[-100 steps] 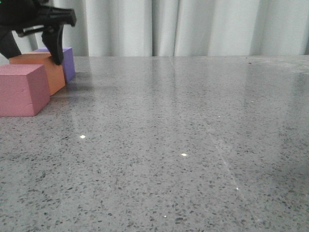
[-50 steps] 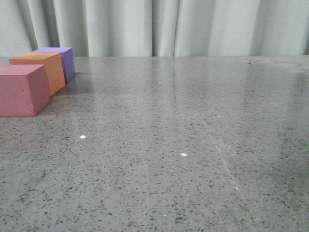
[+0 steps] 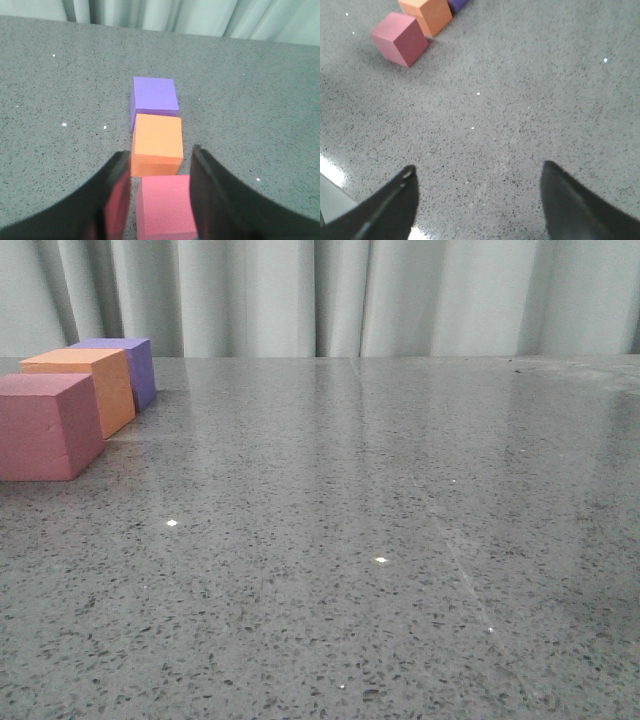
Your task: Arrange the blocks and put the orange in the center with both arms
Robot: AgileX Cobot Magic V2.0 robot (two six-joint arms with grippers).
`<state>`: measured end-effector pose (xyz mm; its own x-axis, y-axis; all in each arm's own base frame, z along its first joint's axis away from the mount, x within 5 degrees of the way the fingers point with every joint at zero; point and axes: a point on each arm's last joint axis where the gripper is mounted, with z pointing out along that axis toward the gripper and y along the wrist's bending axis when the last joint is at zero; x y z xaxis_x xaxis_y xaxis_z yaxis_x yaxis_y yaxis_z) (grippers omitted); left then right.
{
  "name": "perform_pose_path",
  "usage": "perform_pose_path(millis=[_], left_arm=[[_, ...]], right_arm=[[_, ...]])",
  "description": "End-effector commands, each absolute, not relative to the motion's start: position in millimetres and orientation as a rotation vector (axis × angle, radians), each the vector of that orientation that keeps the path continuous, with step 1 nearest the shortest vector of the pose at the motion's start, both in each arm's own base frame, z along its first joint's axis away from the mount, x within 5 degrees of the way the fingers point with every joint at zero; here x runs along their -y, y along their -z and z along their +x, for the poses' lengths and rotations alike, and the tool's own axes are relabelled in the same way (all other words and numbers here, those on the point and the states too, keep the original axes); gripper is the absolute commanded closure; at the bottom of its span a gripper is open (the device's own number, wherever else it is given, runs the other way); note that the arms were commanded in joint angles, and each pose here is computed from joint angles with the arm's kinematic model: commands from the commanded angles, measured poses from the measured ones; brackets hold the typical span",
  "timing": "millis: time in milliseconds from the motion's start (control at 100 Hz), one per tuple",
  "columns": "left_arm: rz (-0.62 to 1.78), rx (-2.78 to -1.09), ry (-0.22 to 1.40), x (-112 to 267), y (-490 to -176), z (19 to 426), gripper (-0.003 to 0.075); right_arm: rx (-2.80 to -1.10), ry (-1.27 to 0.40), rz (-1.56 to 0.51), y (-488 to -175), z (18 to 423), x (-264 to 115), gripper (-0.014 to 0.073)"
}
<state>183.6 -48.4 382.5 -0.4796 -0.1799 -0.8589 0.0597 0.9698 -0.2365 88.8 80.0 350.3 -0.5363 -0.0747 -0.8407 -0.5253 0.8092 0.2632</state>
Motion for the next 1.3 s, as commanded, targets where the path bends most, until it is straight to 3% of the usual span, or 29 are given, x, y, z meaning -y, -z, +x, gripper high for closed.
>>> perform_pose_path(millis=[0, 180, 350, 750, 1290], left_arm=[[-0.066, -1.885, 0.335, 44, -396, 168, 0.0559], [-0.054, -1.825, 0.355, 36, -381, 139, 0.0741], [-0.050, -1.800, 0.363, 30, -362, 117, 0.0739], [-0.039, -1.705, 0.393, 18, -318, 77, 0.0739], [-0.039, -1.660, 0.399, 14, -317, 66, 0.0739]], right_arm=[[-1.942, -0.642, -0.439, -363, 85, -75, 0.0248], [-1.895, -0.632, -0.438, -358, 74, -63, 0.0533], [-1.848, -0.638, -0.432, -349, 63, -52, 0.0720], [-1.684, -0.654, -0.418, -330, 44, -33, 0.0717], [-1.682, -0.651, -0.418, -328, 43, -31, 0.0717]])
